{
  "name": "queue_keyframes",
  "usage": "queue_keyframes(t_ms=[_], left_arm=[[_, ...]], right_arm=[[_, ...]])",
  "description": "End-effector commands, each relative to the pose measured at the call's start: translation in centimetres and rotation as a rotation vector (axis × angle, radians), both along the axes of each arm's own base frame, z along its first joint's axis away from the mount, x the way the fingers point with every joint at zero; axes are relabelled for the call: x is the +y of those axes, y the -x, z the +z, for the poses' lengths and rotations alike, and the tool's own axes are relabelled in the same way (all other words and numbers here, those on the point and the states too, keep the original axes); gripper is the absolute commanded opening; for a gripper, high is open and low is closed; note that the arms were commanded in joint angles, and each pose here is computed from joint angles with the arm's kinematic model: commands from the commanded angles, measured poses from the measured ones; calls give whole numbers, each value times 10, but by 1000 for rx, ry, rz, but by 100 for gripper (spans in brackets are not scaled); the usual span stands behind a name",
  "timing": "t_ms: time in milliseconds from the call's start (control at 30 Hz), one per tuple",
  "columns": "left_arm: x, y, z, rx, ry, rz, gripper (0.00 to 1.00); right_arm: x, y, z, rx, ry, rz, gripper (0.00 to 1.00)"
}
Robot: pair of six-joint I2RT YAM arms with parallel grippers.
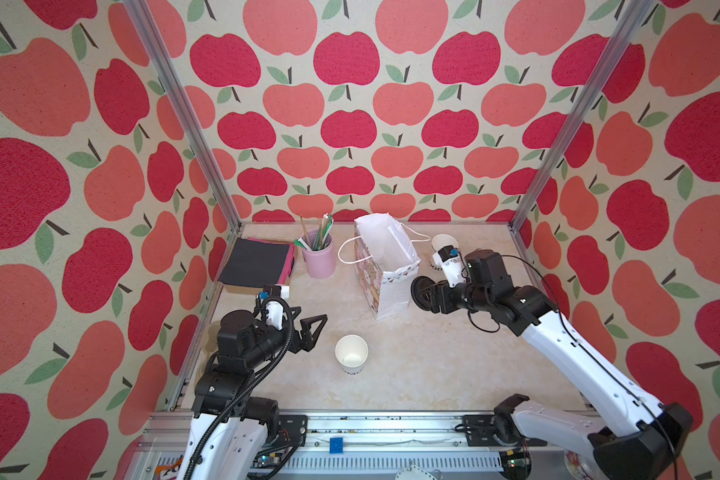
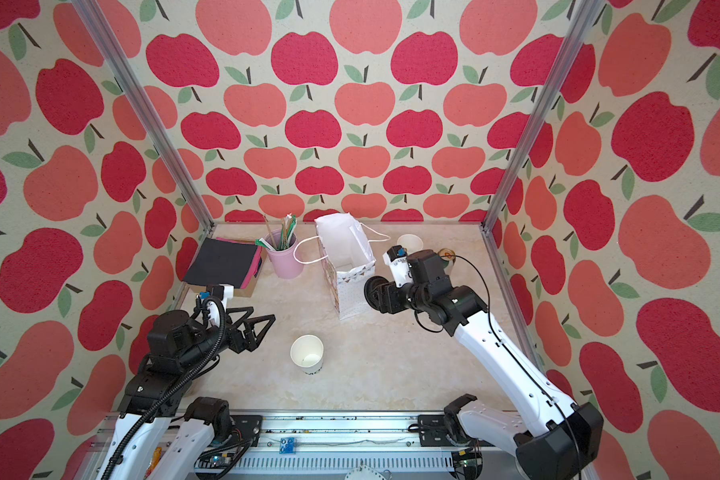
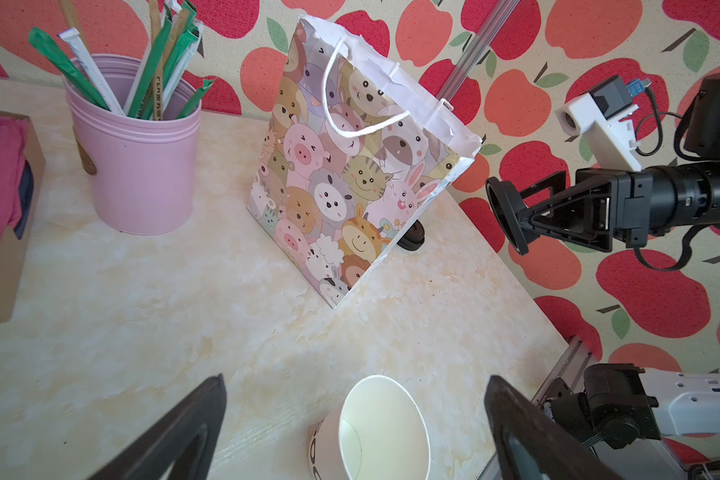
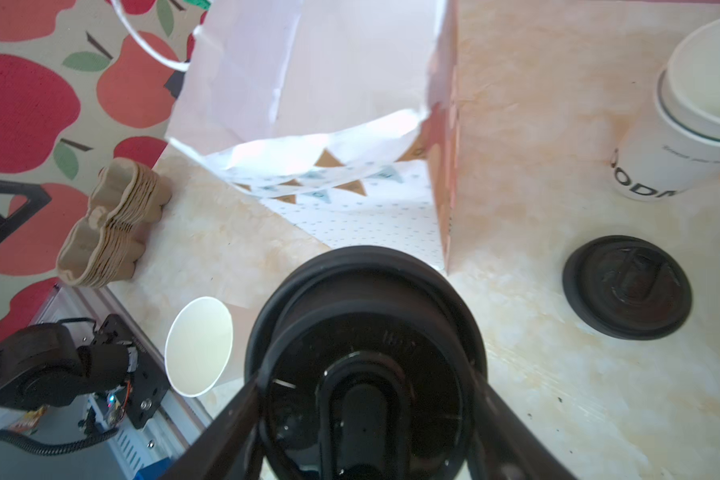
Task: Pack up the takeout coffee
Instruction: 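Swing the black lid with the right gripper over the white cup nearest the robot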
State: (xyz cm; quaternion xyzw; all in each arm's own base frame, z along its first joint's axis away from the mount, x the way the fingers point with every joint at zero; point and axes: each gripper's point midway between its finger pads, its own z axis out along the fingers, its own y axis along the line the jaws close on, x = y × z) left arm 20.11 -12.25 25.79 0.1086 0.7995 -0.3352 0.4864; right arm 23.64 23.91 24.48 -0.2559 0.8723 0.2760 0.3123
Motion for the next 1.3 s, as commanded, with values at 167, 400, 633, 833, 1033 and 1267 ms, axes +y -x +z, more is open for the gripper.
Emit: queue_keyframes(t_ms=[167,400,633,833,1033,1267], left_arm=[[1,1,2,-24,0,2,99],[3,0,2,-30,-3,16,99],[8,0,2,-46,-13,48,99],[15,-3,-2,-40,-31,93,99],[24,-6,-6,-25,-58,148,99],[35,-9,-11,-1,-89,213,99]], right_arm=[[61,40,-2,-39,100,238,66],[98,66,-19,-32,188,375,66],[119,85,-41,-9,276,479,66],[137,93,-54,-6,314,529,66],[152,102,-68,8,366,584,65],[158,101,-82,17,425,598,64]])
